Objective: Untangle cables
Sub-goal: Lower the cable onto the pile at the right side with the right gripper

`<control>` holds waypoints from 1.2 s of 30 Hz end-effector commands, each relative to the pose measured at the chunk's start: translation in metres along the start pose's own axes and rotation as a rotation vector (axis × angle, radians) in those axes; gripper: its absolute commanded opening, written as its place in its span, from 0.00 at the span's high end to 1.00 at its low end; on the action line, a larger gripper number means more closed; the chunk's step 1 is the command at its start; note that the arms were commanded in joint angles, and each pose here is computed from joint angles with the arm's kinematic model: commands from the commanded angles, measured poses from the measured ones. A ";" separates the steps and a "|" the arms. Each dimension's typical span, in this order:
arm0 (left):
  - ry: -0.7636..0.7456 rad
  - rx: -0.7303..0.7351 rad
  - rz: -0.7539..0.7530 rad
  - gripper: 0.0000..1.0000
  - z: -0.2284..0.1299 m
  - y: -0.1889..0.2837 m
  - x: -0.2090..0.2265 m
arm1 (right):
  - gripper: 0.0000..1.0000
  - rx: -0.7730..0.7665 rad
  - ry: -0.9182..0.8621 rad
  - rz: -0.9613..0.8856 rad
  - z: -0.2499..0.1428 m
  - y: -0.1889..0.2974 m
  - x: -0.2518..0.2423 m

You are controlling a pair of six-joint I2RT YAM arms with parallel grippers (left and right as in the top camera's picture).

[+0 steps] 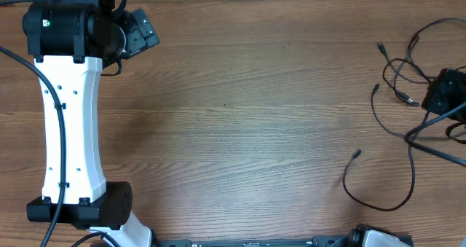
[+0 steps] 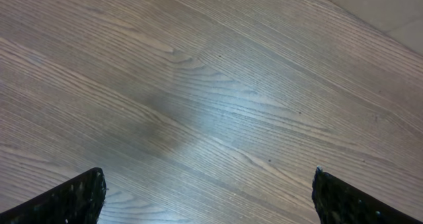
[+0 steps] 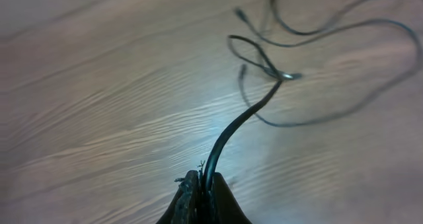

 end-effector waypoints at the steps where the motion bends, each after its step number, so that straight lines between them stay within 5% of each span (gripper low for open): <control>1: 0.017 -0.004 -0.007 0.00 0.002 0.000 -0.001 | 0.96 0.023 0.108 0.163 -0.003 0.001 0.015; 10: 0.019 -0.004 -0.006 0.00 0.002 0.000 0.000 | 0.96 0.054 0.433 0.628 -0.020 0.017 0.050; 30: 0.018 -0.004 -0.006 0.00 0.002 0.000 -0.001 | 0.96 -0.026 0.555 0.978 -0.024 0.039 0.072; 36: 0.018 -0.004 -0.007 0.01 0.002 0.000 -0.001 | 0.96 -0.043 0.675 0.790 -0.019 0.019 0.061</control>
Point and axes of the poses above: each gripper's point midway between its finger pads, its own y axis back along the fingers, its own x axis along the line the jaws close on, z = x × y, the point moved 8 cm from there along y, back along the fingers, and after that the axes turned 10 degrees about -y, right-handed, at the moved point
